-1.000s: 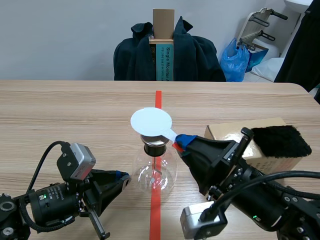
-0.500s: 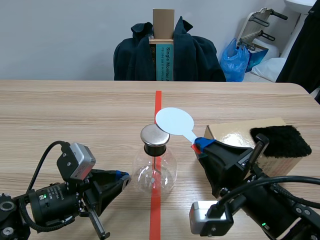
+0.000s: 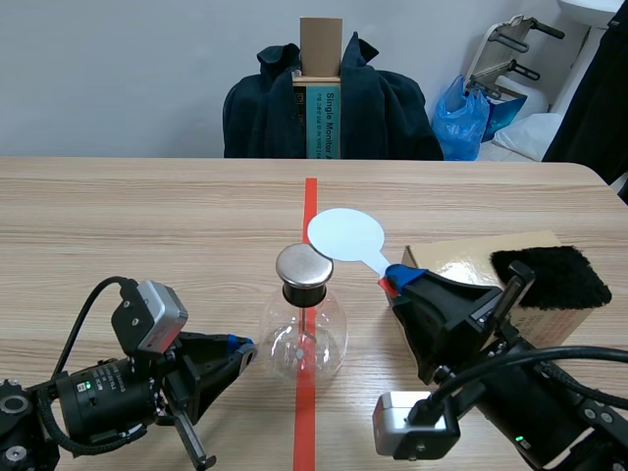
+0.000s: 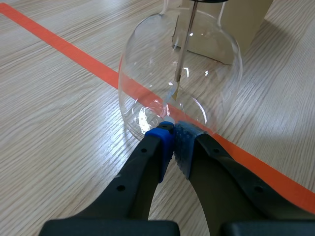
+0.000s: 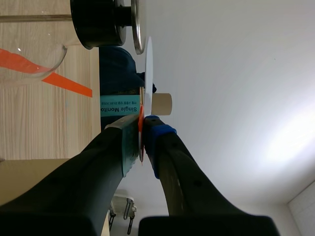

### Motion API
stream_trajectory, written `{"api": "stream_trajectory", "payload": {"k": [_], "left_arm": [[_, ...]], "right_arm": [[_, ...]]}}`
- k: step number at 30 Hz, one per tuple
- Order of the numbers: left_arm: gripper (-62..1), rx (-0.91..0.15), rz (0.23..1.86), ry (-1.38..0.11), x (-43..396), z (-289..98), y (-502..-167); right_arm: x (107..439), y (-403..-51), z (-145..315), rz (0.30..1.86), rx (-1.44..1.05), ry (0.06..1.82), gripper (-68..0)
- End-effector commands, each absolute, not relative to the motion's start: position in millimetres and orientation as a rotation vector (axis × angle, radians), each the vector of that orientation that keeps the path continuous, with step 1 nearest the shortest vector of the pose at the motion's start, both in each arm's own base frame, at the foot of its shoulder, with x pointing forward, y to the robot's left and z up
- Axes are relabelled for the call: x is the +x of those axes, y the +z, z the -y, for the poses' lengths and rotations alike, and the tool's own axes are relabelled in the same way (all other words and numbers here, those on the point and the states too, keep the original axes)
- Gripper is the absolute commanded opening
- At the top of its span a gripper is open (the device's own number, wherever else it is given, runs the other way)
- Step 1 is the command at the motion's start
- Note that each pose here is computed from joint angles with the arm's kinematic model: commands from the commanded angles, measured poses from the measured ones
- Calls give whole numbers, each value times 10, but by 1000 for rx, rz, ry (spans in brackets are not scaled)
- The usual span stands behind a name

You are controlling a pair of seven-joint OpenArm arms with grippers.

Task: Do the electroscope experiment.
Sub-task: 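Move the plate toward and away from the electroscope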

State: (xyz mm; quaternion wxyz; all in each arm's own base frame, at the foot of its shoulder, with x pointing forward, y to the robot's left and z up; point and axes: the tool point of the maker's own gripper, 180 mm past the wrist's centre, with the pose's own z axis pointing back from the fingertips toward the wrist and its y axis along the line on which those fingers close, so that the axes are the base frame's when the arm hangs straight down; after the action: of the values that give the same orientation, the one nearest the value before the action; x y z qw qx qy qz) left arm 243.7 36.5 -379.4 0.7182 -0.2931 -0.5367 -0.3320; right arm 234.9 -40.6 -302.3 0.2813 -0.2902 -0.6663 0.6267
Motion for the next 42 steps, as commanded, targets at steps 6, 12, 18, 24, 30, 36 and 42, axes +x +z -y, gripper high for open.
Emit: {"api": "stream_trajectory", "payload": {"k": [6,12,18,24,30,36,42], "left_arm": [[-580,-654,1225,-721,2497,-360,-3697],[-580,-654,1225,-721,2497,-360,-3697],[-580,-654,1225,-721,2497,-360,-3697],[-580,-654,1225,-721,2497,-360,-3697],[-580,-654,1225,-721,2497,-360,-3697],[-580,-654,1225,-721,2497,-360,-3697],[-580,-654,1225,-721,2497,-360,-3697]], "right_arm": [[2410,-2888,442,1818,-831,1649,-669],[2354,-2890,382,1848,-801,1682,-669],[2232,-2883,268,1915,-749,1748,-669],[2149,-2883,201,1956,-720,1795,-669],[2120,-2885,179,1968,-705,1808,-669],[2100,-2887,164,1977,-694,1818,-669],[2100,-2887,164,1977,-694,1818,-669]]}}
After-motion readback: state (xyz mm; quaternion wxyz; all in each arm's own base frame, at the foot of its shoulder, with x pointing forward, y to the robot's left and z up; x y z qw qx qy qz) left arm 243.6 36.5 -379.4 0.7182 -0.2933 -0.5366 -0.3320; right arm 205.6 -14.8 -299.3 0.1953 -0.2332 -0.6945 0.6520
